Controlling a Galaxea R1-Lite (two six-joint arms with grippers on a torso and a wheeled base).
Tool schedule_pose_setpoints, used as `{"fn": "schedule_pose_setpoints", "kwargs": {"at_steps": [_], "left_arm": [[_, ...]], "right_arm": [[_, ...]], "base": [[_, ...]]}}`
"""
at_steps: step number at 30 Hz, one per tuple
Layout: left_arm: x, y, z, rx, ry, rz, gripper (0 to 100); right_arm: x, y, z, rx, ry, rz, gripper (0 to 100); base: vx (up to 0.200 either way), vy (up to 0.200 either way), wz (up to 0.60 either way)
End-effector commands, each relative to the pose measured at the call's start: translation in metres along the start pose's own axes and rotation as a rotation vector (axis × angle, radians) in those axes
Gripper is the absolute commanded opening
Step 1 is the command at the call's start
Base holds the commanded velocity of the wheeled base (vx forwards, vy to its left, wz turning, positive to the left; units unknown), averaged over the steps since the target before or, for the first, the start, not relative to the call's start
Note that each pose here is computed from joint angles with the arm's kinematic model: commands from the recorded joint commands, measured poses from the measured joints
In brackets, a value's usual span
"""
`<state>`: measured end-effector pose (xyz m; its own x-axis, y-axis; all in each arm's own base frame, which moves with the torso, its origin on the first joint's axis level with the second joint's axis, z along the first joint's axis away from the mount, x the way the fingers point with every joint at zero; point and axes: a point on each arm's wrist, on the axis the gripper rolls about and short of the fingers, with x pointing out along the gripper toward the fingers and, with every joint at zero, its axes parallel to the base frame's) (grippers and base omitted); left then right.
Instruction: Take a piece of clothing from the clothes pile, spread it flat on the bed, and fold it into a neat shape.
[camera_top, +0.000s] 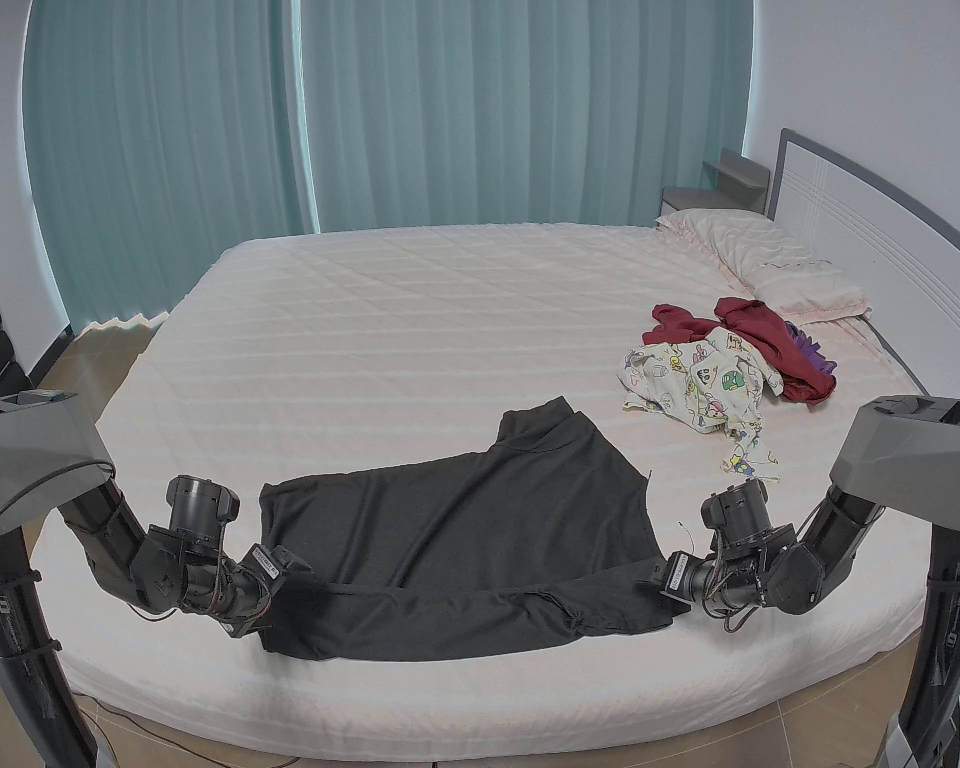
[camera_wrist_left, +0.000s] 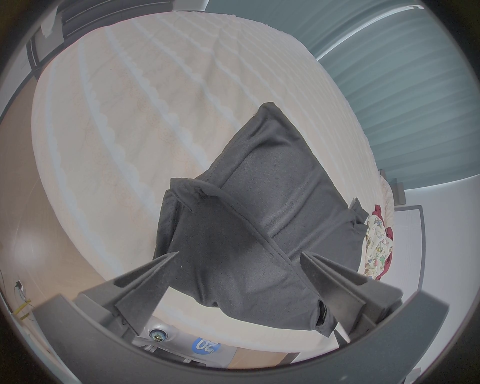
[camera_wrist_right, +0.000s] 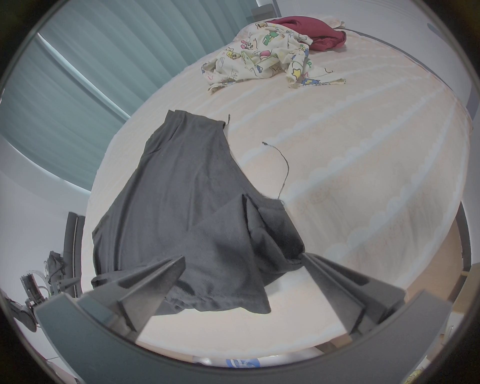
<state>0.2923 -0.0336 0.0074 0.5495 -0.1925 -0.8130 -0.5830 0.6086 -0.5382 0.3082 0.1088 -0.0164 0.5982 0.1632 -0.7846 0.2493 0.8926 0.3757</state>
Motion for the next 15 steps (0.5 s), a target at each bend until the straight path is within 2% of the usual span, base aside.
{"fn": "schedule_pose_setpoints", "kwargs": {"at_steps": [1,11,15], "left_arm": [[0.0012,0.0001,-0.0003,0.002,-0.001,0.004,100],[0.0003,0.0,-0.0034,0.013,-0.032,0.002,100],[-0.0018,-0.0007,-0.0032,0.02,-0.059,-0.039,100]], "right_arm": [[-0.0038,0.0046,0.0066,0.019,-0.038,0.033,100],[-0.0087,0.0108,0.0051,0.063,-0.072,0.072,100],[-0.0093,0.0088,0.0014,0.06,-0.064,0.063,100]], "base": [[0.0,0.0,0.0],[0.0,0.0,0.0],[0.2,0.0,0.0]]}}
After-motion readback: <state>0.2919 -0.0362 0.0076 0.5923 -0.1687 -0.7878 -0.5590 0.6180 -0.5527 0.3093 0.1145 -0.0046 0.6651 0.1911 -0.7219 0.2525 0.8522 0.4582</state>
